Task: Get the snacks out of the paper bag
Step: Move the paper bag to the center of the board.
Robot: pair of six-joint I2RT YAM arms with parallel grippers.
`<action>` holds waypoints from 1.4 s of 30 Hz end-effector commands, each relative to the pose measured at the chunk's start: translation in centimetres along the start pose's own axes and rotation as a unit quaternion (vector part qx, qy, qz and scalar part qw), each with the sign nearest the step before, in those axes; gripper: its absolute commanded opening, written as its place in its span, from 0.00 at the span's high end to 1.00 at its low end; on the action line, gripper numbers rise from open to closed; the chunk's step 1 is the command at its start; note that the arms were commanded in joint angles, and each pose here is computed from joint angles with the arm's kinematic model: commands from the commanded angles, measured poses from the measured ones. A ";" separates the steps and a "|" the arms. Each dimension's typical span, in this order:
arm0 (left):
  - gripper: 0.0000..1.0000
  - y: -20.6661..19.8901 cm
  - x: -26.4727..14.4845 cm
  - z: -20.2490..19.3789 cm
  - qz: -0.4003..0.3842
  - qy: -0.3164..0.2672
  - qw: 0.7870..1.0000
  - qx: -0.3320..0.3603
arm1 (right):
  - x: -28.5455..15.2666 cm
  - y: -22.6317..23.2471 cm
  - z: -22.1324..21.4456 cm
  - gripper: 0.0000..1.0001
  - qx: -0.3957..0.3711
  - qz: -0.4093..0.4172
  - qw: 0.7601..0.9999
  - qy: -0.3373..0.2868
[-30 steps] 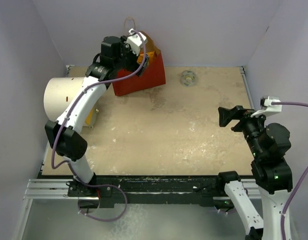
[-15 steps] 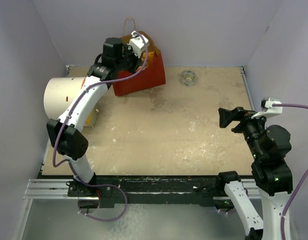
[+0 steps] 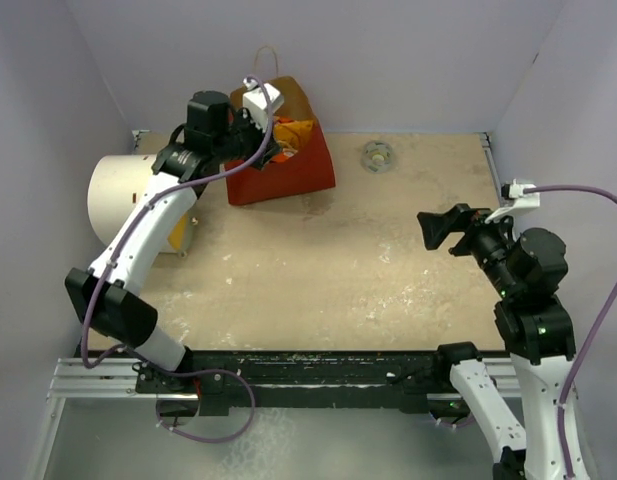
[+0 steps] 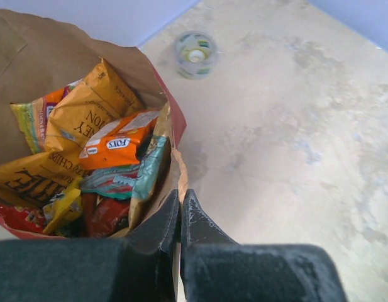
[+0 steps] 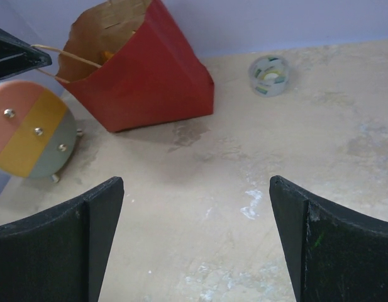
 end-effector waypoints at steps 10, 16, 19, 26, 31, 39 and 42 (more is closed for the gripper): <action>1.00 -13.9 -8.5 -3.2 -0.219 -0.003 0.969 -0.118 | 4.8 4.3 -4.0 0.00 0.105 0.220 0.966 0.086; 1.00 -20.0 -9.7 -4.6 -0.272 -0.006 0.950 -0.155 | 5.5 4.0 -4.5 0.00 0.131 0.193 0.968 0.090; 1.00 -23.1 -8.9 -4.8 -0.298 -0.003 0.942 -0.155 | 5.9 4.0 -5.2 0.00 0.156 0.191 0.965 0.087; 0.61 -25.0 -8.0 -4.3 -0.293 0.012 0.948 -0.123 | 6.0 3.0 -5.3 0.00 0.156 0.132 0.974 0.097; 0.10 -22.5 -9.7 -3.4 -0.215 -0.005 0.973 -0.077 | 4.8 1.9 -4.9 0.00 0.154 0.063 0.981 0.097; 0.01 -13.4 -11.6 0.0 -0.070 -0.001 0.995 -0.077 | 3.8 2.2 -3.3 0.00 0.120 0.084 0.986 0.082; 0.01 -9.3 -11.5 1.2 0.019 -0.004 0.995 -0.095 | 3.2 3.5 -1.8 0.00 0.114 0.147 0.979 0.083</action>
Point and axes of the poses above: each gripper's point midway between its finger pads, its own x axis out along the fingers, its own y axis along the line the jaws close on, z = x × y, the point moved 7 cm from there along -x, back along the fingers, and after that the axes turned 13 degrees about -x, right-handed, at the moved point
